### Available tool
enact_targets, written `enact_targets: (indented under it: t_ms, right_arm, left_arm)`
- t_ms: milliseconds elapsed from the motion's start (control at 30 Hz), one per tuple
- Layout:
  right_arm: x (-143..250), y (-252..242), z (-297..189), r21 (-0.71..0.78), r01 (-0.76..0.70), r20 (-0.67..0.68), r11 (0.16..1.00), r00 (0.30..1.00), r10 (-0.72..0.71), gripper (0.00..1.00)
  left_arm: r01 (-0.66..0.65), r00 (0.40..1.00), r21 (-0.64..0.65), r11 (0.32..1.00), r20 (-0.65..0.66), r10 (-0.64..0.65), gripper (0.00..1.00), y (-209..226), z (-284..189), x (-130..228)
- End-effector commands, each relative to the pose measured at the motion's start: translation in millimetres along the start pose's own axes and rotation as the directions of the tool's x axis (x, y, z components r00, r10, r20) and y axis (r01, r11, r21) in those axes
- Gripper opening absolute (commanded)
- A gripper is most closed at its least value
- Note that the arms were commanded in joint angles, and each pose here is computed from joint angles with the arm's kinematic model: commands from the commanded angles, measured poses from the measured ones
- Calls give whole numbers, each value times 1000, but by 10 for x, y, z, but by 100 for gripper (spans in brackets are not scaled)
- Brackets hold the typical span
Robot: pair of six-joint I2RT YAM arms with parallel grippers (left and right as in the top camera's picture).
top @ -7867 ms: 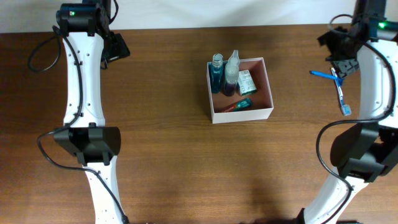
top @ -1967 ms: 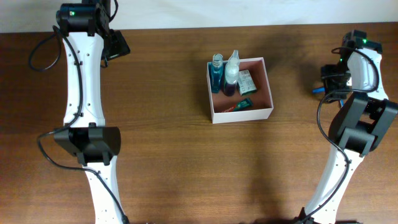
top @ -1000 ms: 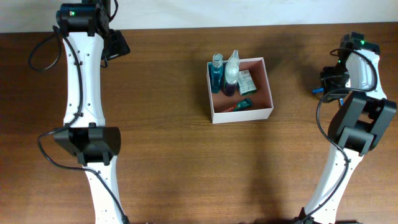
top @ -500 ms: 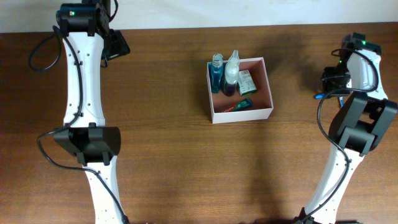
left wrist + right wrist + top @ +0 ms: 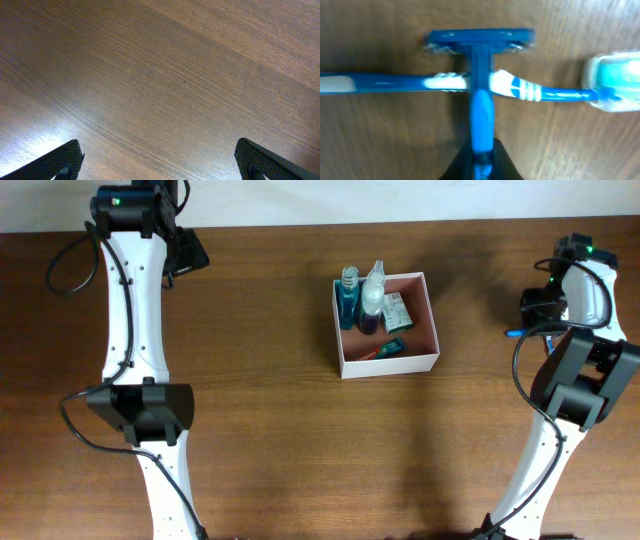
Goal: Pack container
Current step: 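Lift the razor and carry it left over the box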
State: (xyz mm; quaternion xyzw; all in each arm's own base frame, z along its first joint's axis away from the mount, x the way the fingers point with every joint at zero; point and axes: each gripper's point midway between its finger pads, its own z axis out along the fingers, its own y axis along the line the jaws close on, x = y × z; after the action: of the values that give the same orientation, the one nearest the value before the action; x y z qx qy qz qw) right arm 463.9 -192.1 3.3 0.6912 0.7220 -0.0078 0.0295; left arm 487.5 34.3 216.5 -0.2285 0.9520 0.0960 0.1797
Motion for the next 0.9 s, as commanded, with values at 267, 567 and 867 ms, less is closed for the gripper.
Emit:
enact_targets:
  t_ms: [267, 567, 867]
  right_arm:
    - [-241, 463, -845, -185, 248, 130, 951, 965, -227, 4]
    - [149, 615, -1742, -327, 503, 190, 800, 864, -465, 4]
    - [829, 585, -2014, -311, 698, 211, 645, 712, -669, 4]
  left_arm:
    - [9, 1000, -1, 1000, -8, -9, 99, 2, 30, 7]
    - [9, 1000, -1, 1000, -8, -9, 99, 2, 30, 7]
    - [9, 1000, -1, 1000, -8, -9, 99, 2, 30, 7]
